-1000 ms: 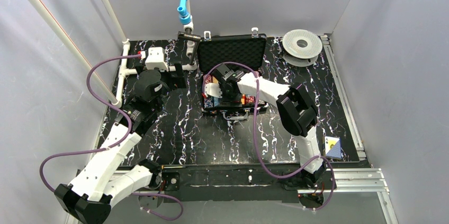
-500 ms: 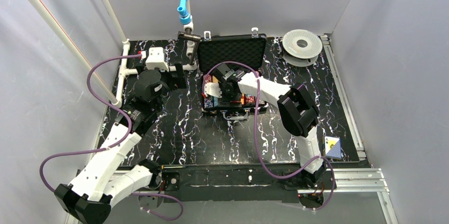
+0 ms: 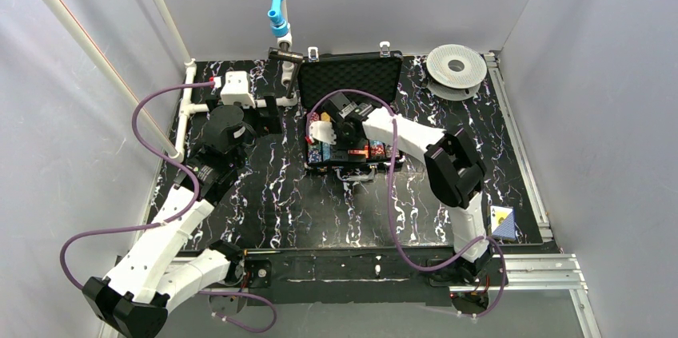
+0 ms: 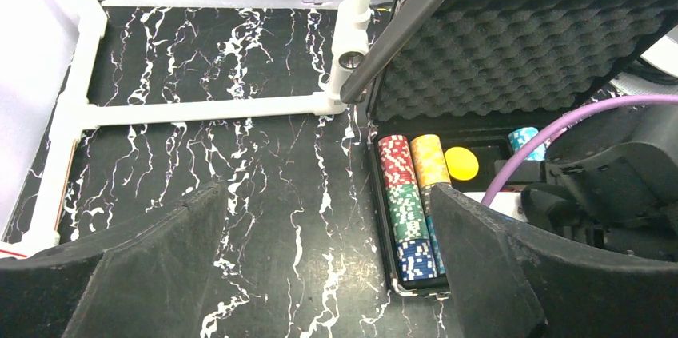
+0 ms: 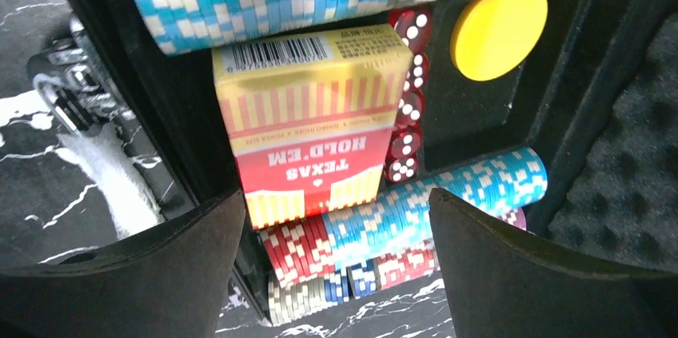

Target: Pack up texas hold em set

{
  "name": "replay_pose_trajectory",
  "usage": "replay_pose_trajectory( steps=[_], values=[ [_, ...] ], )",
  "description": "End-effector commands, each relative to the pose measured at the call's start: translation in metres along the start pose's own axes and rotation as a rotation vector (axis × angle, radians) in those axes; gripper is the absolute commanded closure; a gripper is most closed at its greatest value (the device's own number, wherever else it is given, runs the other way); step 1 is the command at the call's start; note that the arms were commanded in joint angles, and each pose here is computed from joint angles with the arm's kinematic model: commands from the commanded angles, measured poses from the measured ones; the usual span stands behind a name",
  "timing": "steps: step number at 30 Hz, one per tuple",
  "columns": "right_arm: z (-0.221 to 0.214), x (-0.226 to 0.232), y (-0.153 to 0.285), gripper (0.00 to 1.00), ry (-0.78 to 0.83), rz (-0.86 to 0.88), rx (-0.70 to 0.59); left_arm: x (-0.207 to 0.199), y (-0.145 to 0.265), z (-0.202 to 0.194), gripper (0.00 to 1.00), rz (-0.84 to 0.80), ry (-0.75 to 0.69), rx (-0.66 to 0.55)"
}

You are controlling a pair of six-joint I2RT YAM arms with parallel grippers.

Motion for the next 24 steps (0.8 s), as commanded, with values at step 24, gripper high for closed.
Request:
replay_pose_trajectory(
  steps=[24],
  values=[
    [0.036, -0.035, 0.056, 0.21, -1.409, -0.265, -0.156, -0.001, -0.001, 0.0, 0.02, -0.003, 0.012, 0.006]
  ],
)
Point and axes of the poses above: each gripper's point midway between its finger pads, its own y axis back along the fingers, its own x axis along the line the jaws close on, z = x × y, the point moved 5 cm from there along y, back along the fingers, and after that the axes turned 4 degrees about -y, right-handed, at the moved point
